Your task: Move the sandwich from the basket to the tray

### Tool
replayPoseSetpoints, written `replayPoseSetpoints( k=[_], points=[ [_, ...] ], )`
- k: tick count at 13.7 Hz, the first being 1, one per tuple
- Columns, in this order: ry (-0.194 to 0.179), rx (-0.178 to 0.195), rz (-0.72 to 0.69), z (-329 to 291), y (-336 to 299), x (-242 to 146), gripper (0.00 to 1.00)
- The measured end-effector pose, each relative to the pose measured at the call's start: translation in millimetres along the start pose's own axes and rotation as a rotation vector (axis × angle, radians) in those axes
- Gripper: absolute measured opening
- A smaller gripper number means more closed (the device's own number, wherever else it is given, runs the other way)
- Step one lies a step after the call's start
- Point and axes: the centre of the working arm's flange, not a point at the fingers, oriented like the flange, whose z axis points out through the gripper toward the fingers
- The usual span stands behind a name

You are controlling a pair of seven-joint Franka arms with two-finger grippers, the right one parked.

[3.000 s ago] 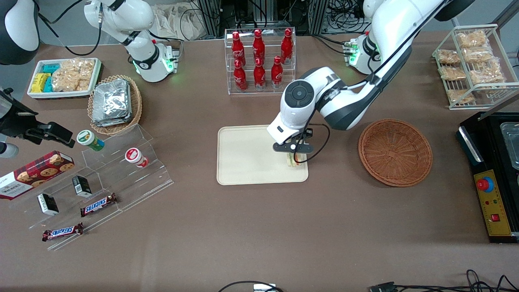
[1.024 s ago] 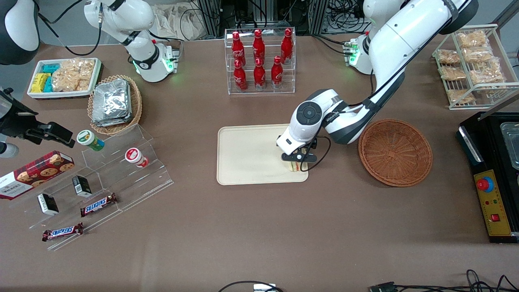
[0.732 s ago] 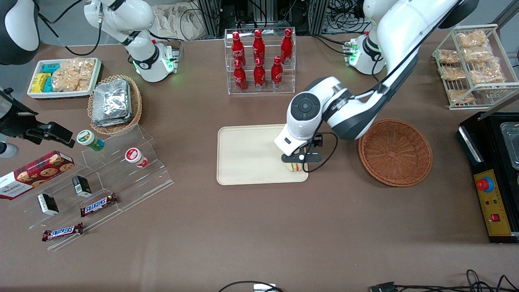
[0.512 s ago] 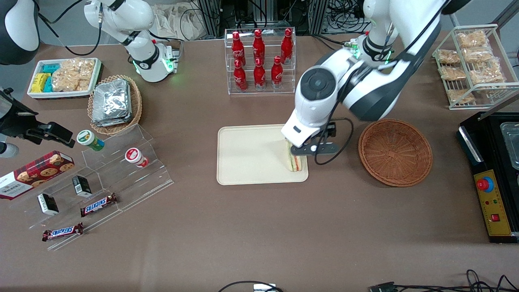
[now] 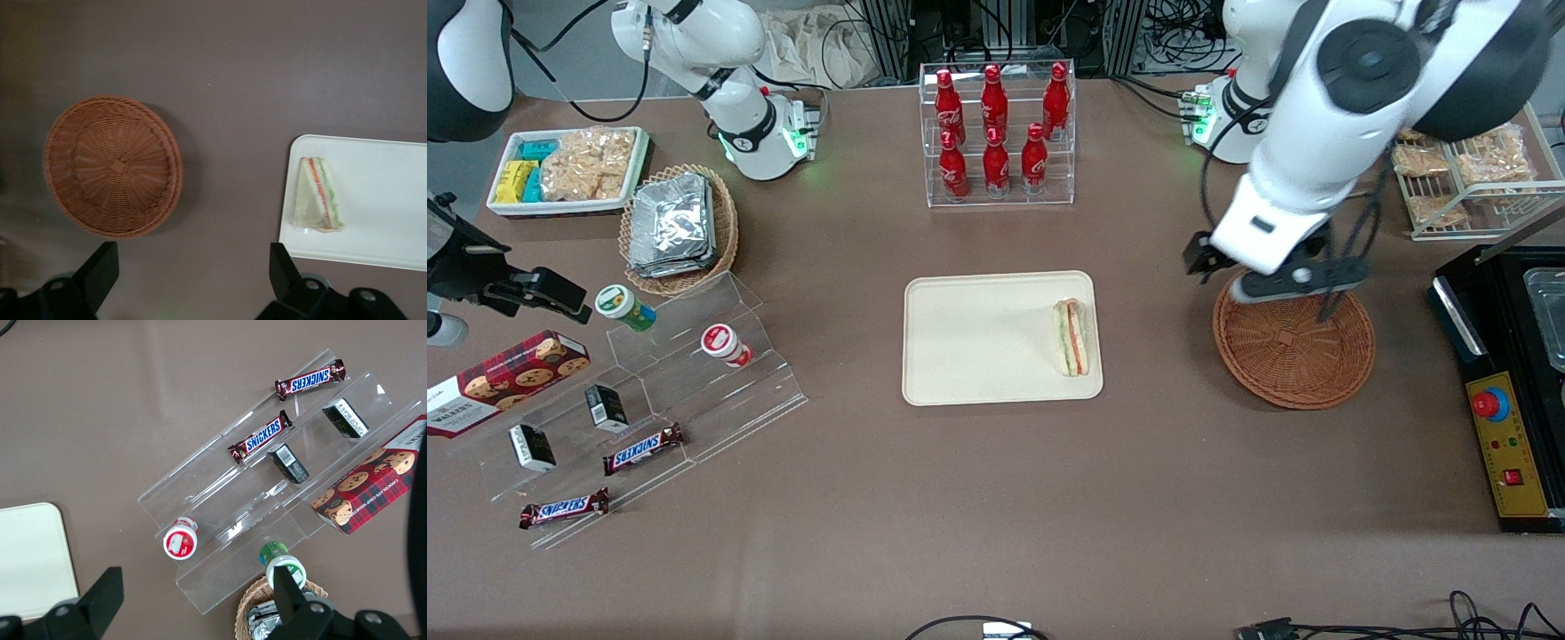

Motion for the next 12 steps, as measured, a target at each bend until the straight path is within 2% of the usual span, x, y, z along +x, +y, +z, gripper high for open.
replayPoseSetpoints(
  k=[4,6,10,12],
  points=[
    [0.004,-0.029,-0.029,-13.6,-92.5,-8.7,1.0],
    [0.0,-0.043,-0.033,-14.2,-116.7,-16.0,1.0],
    [-0.019,-0.111,-0.012,-9.2,-162.8,-14.6,1.0],
    [-0.018,-0.121,0.001,-8.1,-177.4,-11.7,1.0]
  ],
)
